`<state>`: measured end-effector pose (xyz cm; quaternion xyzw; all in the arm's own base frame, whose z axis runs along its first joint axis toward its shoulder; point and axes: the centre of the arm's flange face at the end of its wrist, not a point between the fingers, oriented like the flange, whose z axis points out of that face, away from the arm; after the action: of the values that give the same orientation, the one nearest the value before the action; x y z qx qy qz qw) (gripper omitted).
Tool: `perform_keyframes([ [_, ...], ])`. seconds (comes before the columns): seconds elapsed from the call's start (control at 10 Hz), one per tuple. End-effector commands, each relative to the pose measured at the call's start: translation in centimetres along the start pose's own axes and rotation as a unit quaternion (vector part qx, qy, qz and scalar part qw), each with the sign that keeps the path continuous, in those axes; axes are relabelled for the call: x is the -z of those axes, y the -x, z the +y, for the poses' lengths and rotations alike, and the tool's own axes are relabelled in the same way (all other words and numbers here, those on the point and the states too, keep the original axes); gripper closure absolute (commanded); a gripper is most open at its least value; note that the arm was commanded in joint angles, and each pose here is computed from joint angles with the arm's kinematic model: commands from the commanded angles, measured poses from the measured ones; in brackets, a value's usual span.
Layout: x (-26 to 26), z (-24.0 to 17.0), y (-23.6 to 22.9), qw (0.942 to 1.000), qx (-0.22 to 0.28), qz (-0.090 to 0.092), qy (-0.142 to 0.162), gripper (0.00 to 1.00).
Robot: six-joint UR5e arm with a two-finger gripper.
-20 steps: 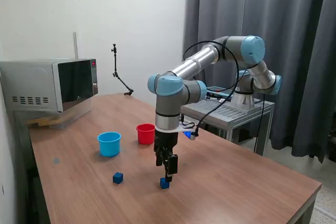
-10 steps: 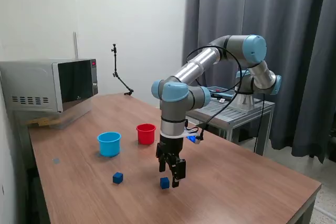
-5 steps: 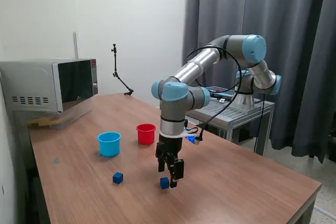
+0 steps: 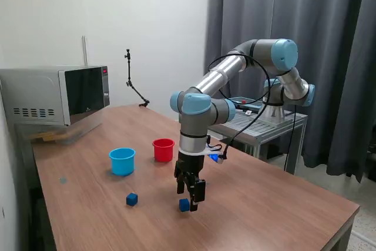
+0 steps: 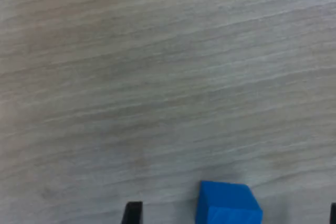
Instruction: Place red objects in the red bin, and blue objects in the blue bin.
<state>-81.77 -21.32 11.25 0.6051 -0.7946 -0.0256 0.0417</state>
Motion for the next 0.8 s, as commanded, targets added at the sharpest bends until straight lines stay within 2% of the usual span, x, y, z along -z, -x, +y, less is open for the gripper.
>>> perform_keyframes([
  [0.0, -0.1, -0.1, 0.0, 1.0000, 0.000, 0.000, -0.001, 1.00],
  [0.7, 1.0, 0.2, 0.3, 1.0000, 0.001, -0.005, 0.008, 1.00],
])
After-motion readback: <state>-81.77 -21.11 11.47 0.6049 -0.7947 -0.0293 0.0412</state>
